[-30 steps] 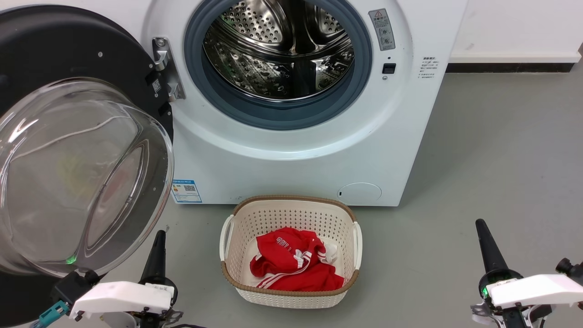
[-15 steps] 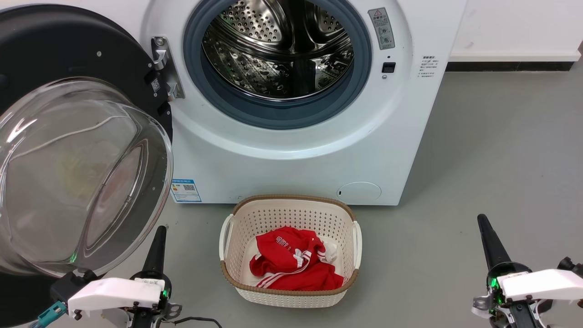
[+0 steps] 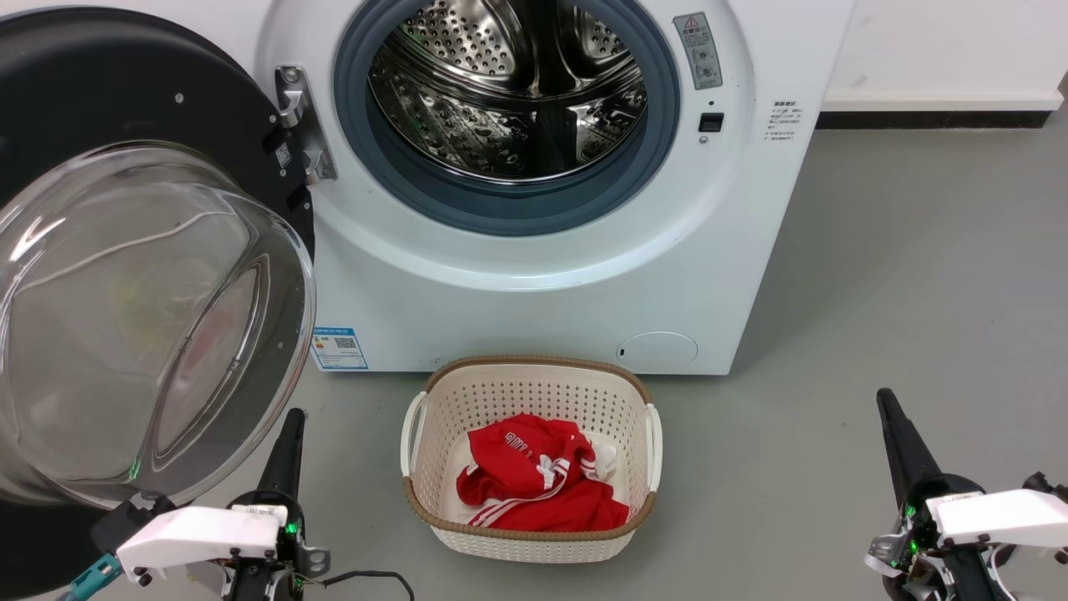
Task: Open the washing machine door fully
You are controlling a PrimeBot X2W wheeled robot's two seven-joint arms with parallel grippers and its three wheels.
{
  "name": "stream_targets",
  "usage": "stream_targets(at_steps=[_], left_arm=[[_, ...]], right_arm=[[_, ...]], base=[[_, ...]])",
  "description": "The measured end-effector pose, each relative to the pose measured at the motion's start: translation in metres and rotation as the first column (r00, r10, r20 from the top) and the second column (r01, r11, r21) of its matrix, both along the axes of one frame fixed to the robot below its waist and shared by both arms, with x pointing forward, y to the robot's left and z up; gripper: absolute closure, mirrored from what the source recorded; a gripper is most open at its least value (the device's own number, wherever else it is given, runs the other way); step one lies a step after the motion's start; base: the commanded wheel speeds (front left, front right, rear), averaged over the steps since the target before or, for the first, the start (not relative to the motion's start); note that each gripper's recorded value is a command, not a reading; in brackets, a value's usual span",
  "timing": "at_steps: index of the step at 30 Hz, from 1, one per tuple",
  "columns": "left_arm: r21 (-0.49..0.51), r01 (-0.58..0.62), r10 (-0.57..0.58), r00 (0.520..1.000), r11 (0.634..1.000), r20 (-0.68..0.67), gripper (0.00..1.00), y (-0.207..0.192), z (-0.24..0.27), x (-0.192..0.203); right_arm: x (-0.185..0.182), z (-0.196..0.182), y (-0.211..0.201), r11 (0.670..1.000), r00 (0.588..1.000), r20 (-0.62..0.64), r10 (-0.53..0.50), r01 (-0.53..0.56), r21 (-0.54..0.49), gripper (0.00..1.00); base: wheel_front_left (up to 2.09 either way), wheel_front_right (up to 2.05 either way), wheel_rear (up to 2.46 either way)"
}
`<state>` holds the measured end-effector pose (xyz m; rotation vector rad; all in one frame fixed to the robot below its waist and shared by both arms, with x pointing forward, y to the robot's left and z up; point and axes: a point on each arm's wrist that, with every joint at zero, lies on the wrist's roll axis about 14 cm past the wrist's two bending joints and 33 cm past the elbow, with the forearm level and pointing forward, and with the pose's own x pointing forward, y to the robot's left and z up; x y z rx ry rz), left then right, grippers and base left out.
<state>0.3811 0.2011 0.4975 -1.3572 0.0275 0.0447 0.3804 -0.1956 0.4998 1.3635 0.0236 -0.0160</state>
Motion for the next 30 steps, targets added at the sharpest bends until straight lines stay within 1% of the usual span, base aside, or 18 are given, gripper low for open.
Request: stream_targets(at_steps=[14,30], left_arm=[[-0.104,0.007,-0.005,1.0,0.995,0.015,1.0,-0.0008,0.0025,0.0029],[-0.214,0.015,-0.007,0.999,0.977,0.038,1.0,-0.001,0.0067,0.0067]], right_arm=[[0.004,0.003,-0.0022,0.995,1.0,0.009,-0.003,0.002,0.098,1.0],[0.0068,0.0045,-0.0047,0.978,1.0,0.015,-0.008,0.005,0.207,1.0]], base=[[0.0,0.0,0.0],[0.0,0.0,0.0]])
